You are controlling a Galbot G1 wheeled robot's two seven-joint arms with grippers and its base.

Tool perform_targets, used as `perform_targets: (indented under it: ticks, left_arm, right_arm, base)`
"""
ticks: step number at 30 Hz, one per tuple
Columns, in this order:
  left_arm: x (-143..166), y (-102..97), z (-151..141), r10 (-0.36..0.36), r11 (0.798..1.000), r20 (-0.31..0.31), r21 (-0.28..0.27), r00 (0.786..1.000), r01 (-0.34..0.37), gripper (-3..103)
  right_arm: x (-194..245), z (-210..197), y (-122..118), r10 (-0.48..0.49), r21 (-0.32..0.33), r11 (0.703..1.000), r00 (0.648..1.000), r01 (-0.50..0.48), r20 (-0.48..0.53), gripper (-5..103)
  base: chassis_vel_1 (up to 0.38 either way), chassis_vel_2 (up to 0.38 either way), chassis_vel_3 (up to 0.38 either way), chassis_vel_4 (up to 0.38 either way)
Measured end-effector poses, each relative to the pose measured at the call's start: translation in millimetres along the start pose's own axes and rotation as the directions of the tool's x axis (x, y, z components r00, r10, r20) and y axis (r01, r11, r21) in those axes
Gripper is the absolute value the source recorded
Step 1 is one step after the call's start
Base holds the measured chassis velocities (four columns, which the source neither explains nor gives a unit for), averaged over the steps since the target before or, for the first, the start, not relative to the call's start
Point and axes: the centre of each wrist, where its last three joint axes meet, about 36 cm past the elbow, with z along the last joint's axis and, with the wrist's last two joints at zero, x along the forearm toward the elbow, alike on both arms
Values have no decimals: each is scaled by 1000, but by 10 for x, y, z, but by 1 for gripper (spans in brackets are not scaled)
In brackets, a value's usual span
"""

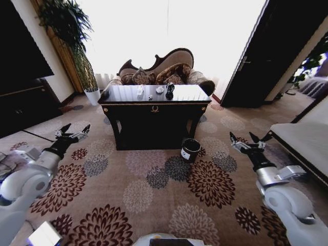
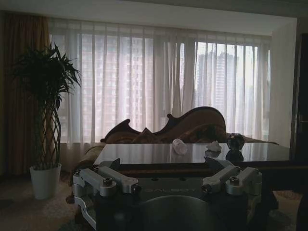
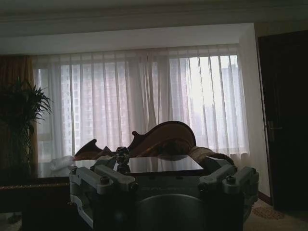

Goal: Move to the front of the table and place the trash on the table into the trash bin.

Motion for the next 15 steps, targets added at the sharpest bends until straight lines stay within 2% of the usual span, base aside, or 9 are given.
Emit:
perform_targets:
  ticks: [15]
  left_arm:
    - [10, -1, 37, -2, 1000, -8, 11, 1000, 2, 100]
  right_arm:
    - [16, 13, -1, 0, 2, 1000, 1000, 0, -2, 100]
  base:
    - [-41, 49, 39, -48]
